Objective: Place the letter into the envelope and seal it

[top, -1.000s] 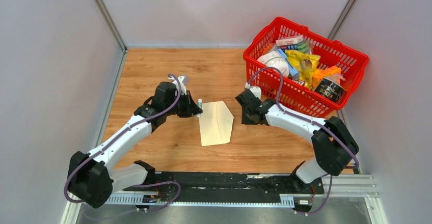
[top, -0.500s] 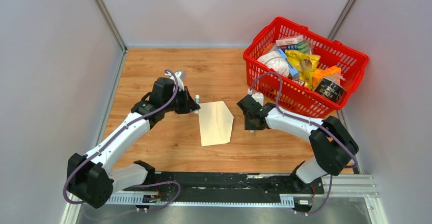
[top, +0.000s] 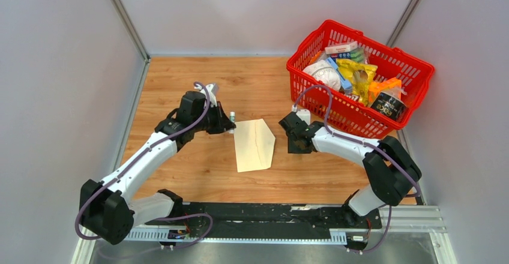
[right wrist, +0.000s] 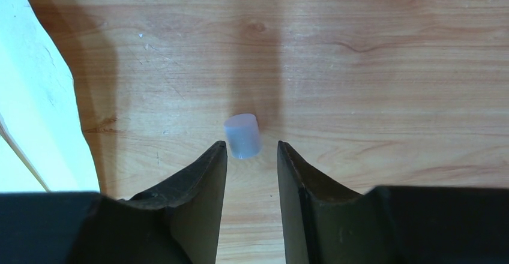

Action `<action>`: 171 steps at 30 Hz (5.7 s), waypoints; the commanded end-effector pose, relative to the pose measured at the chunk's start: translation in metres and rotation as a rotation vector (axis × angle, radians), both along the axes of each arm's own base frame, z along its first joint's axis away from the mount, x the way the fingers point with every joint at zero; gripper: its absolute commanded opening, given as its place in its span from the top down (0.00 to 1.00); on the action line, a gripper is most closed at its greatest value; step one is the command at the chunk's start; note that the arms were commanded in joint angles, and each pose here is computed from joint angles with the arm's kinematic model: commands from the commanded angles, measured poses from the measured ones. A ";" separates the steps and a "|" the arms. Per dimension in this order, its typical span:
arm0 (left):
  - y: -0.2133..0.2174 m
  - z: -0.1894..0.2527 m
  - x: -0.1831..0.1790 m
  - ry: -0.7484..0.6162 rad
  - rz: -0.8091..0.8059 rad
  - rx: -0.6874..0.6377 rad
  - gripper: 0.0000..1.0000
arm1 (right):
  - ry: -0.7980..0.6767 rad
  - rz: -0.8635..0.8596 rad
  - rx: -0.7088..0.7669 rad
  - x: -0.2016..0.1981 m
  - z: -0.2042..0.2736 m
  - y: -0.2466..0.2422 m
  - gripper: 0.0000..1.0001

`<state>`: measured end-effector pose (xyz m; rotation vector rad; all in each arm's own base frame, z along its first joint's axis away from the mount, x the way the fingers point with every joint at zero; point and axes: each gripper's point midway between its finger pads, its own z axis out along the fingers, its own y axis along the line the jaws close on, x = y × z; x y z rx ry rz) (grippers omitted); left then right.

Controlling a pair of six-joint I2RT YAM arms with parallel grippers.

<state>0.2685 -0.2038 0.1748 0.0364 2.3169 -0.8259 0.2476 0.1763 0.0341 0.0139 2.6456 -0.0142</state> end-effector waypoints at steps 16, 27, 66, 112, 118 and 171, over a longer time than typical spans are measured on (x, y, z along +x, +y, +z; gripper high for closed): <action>-0.034 0.077 0.004 -0.249 -0.111 -0.308 1.00 | -0.369 0.058 0.319 0.045 0.188 0.049 0.57; -0.023 0.112 0.011 -0.253 0.048 -0.416 1.00 | -0.592 0.394 0.623 0.018 0.274 0.137 0.48; -0.002 0.157 -0.012 -0.173 0.203 -0.547 1.00 | -0.752 0.548 0.433 0.032 0.291 0.227 0.62; -0.004 0.221 -0.019 -0.469 0.048 -0.531 1.00 | -0.750 0.496 0.666 0.028 0.337 0.155 0.37; 0.001 0.220 -0.014 -0.435 0.104 -0.510 1.00 | -0.825 0.537 0.526 0.021 0.345 0.175 0.38; 0.007 0.205 0.001 -0.409 0.160 -0.424 0.59 | -0.903 0.698 0.400 -0.005 0.353 0.238 1.00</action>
